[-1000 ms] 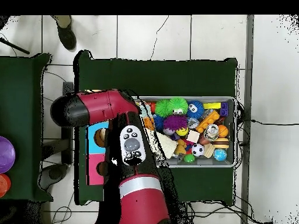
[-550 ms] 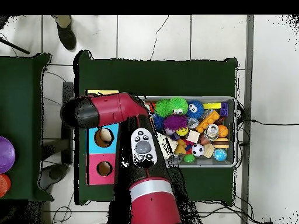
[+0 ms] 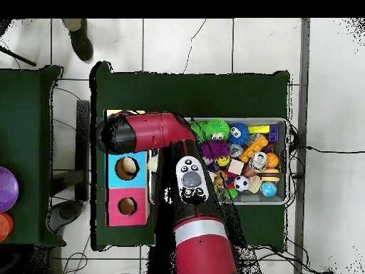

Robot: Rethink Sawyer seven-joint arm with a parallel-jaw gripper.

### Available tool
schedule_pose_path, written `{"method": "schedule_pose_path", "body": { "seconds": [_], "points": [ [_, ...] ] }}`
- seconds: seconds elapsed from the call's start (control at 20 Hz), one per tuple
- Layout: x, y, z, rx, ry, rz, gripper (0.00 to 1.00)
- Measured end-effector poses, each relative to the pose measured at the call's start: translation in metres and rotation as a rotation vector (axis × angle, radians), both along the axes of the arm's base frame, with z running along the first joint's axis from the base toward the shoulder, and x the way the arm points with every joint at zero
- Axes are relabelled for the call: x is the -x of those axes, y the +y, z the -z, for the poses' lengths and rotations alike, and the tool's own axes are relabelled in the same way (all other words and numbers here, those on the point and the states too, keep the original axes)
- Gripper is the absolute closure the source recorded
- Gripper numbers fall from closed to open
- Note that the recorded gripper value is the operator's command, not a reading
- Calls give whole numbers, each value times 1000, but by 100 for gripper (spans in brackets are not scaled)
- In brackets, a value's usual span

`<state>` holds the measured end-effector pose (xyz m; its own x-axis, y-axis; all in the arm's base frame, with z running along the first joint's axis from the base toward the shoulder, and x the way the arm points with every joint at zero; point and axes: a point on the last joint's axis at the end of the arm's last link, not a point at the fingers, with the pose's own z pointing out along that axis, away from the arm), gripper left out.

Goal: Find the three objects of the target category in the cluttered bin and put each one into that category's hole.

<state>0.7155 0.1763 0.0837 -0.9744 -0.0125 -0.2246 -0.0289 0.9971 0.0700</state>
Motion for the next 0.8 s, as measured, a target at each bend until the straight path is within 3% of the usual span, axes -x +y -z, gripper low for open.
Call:
{"method": "schedule_pose_path", "body": {
  "seconds": [0.8],
  "points": [
    [2,3,1,0,3,-5,100]
  ]
}}
